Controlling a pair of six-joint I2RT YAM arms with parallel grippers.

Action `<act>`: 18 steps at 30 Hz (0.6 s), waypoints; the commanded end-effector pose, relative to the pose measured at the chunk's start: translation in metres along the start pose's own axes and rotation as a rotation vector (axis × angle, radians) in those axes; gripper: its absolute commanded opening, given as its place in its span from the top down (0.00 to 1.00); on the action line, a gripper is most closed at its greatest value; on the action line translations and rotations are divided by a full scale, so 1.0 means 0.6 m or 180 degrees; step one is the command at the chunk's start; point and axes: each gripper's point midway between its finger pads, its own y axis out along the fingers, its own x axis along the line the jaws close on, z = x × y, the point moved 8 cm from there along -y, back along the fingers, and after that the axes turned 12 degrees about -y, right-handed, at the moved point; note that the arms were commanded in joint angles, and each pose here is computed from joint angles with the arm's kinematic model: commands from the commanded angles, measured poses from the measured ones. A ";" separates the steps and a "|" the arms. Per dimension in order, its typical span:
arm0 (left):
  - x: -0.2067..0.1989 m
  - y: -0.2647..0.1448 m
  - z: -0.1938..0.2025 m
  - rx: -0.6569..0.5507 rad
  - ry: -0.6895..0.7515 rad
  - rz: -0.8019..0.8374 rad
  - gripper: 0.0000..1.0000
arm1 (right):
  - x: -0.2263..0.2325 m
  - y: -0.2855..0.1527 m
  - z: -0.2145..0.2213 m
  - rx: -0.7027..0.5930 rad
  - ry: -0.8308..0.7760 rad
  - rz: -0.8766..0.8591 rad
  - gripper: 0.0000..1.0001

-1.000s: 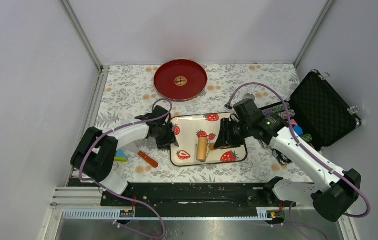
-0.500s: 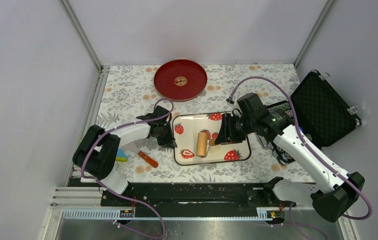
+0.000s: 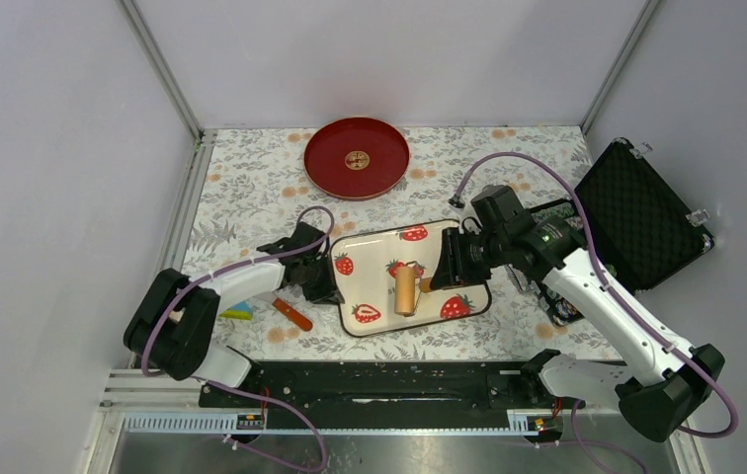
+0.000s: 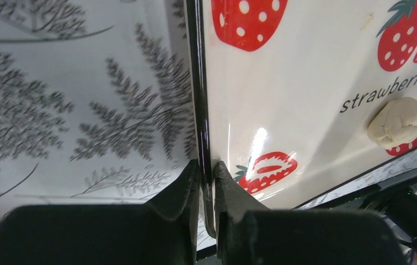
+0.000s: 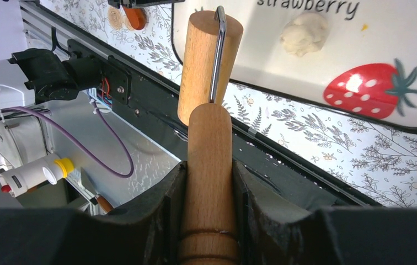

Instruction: Roll out the dumpling wrappers from the dough

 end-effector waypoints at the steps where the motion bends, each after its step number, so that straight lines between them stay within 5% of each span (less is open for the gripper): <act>1: 0.030 -0.018 0.010 -0.0122 0.0165 -0.0221 1.00 | 0.009 -0.031 -0.006 -0.0241 -0.0138 -0.0034 1.00; 8: 0.042 -0.019 -0.004 -0.0390 0.0359 -0.0397 1.00 | -0.012 -0.030 0.004 -0.0235 -0.0269 0.0259 1.00; 18: 0.041 -0.001 -0.015 -0.0439 0.0469 -0.0347 0.85 | -0.028 -0.024 0.002 -0.0143 -0.0466 0.0464 1.00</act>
